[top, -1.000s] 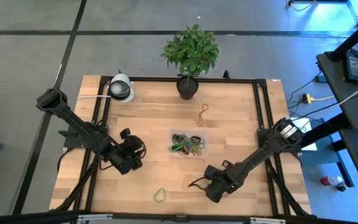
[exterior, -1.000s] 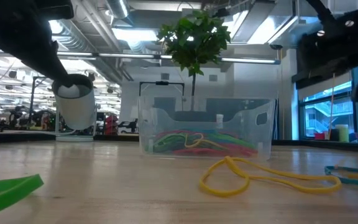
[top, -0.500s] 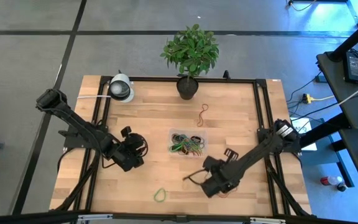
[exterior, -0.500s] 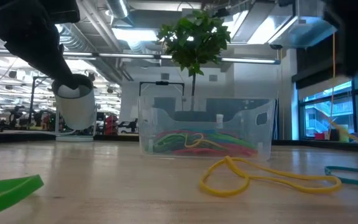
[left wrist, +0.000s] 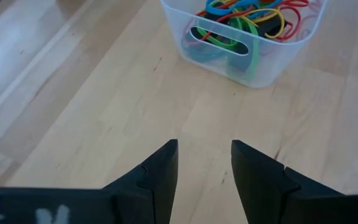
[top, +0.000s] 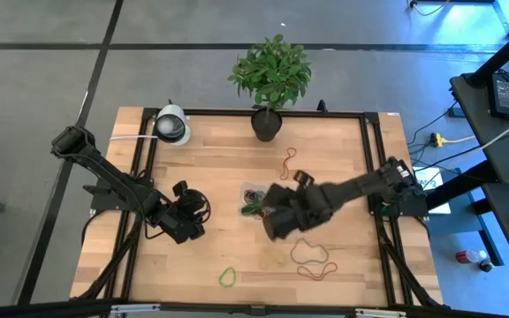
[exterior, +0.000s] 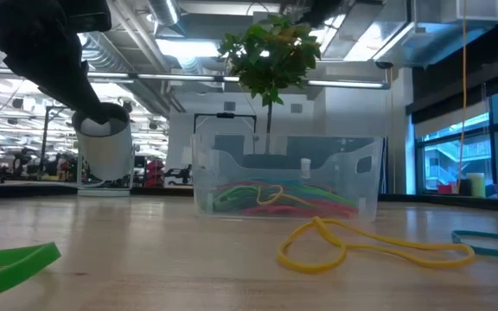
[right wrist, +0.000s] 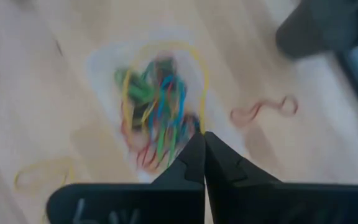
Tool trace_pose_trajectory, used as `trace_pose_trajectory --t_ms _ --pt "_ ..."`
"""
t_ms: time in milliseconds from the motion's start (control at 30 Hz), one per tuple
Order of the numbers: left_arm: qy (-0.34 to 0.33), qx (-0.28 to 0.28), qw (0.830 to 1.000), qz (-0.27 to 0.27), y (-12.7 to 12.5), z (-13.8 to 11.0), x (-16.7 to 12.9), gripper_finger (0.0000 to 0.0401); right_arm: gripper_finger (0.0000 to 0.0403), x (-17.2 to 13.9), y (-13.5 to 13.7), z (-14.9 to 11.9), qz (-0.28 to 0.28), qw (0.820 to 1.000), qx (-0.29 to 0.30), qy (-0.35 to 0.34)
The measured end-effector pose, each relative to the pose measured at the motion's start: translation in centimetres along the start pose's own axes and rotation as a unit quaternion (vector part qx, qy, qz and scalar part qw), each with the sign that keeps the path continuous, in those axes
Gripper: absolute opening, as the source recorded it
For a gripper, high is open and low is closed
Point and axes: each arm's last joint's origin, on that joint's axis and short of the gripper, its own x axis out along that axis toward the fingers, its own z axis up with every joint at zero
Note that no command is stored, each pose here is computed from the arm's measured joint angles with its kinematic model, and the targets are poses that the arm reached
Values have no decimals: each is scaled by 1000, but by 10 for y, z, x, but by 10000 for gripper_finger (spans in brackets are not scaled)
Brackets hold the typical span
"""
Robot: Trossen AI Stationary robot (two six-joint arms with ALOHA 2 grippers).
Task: Pick and place rubber bands into bin
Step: Put the yellow rubber band into the bin
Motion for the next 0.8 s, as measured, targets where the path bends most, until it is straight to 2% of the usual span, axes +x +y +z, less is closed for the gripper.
trace_pose_trajectory --t_ms 133,233,367,567,800 --pt "0 -1 1000 0 0 0 0 143 0 9 -16 21 -1 1000 -2 -12" --pt "0 -1 1000 -1 0 0 0 143 0 21 -19 26 8 1000 -8 2" --pt "-2 -4 1000 -3 -1 0 0 143 0 45 -10 19 30 999 -22 35" --pt "-4 -6 1000 -5 -1 1 0 143 0 91 9 -5 78 994 -22 77" --pt "-5 -2 1000 -5 -1 1 0 143 12 126 16 -18 97 994 11 54"
